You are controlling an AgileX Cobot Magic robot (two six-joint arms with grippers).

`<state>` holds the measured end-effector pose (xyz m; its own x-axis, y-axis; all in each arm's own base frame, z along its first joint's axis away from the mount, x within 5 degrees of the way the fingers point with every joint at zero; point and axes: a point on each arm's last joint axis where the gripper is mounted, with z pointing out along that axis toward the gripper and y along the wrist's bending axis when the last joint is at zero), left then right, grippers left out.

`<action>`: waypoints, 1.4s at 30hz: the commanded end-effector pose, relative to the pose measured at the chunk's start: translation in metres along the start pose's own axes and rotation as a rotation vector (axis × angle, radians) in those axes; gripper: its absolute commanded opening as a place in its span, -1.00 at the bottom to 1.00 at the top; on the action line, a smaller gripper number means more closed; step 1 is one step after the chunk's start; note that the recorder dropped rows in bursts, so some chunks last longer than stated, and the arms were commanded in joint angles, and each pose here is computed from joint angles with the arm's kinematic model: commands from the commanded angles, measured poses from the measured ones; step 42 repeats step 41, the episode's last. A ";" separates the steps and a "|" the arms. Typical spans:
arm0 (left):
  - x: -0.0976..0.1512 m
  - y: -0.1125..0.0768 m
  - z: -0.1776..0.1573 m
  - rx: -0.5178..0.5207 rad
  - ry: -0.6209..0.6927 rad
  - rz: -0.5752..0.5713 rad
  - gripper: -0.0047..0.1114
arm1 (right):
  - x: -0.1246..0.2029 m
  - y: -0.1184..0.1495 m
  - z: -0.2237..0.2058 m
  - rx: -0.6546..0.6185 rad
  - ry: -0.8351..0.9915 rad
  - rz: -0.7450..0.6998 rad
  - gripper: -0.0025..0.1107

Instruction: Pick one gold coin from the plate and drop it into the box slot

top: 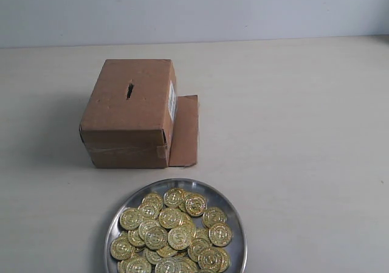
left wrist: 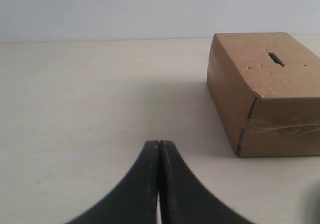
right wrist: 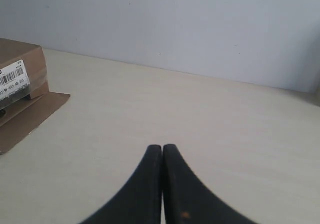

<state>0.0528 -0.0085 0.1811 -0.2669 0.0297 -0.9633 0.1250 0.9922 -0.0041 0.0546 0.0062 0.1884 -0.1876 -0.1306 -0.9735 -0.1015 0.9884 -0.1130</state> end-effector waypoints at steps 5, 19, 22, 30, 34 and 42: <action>-0.001 -0.001 0.000 0.014 -0.009 0.005 -0.92 | 0.001 0.000 0.000 0.001 -0.005 -0.004 -0.96; 0.000 -0.003 0.000 0.046 -0.009 0.014 -0.92 | 0.001 0.000 0.000 0.001 -0.005 -0.004 -0.96; 0.000 -0.003 0.000 0.046 -0.009 0.014 -0.92 | 0.001 0.000 0.000 0.001 -0.005 -0.004 -0.96; 0.000 -0.003 0.000 0.046 -0.009 0.014 -0.92 | 0.001 0.000 0.000 0.001 -0.005 -0.004 -0.96; 0.000 -0.003 0.000 0.046 -0.009 0.014 -0.92 | 0.001 0.000 0.000 0.001 -0.005 -0.004 -0.96; 0.000 -0.003 0.000 0.047 -0.009 0.014 -0.92 | 0.001 0.000 0.000 0.001 -0.005 -0.004 -0.96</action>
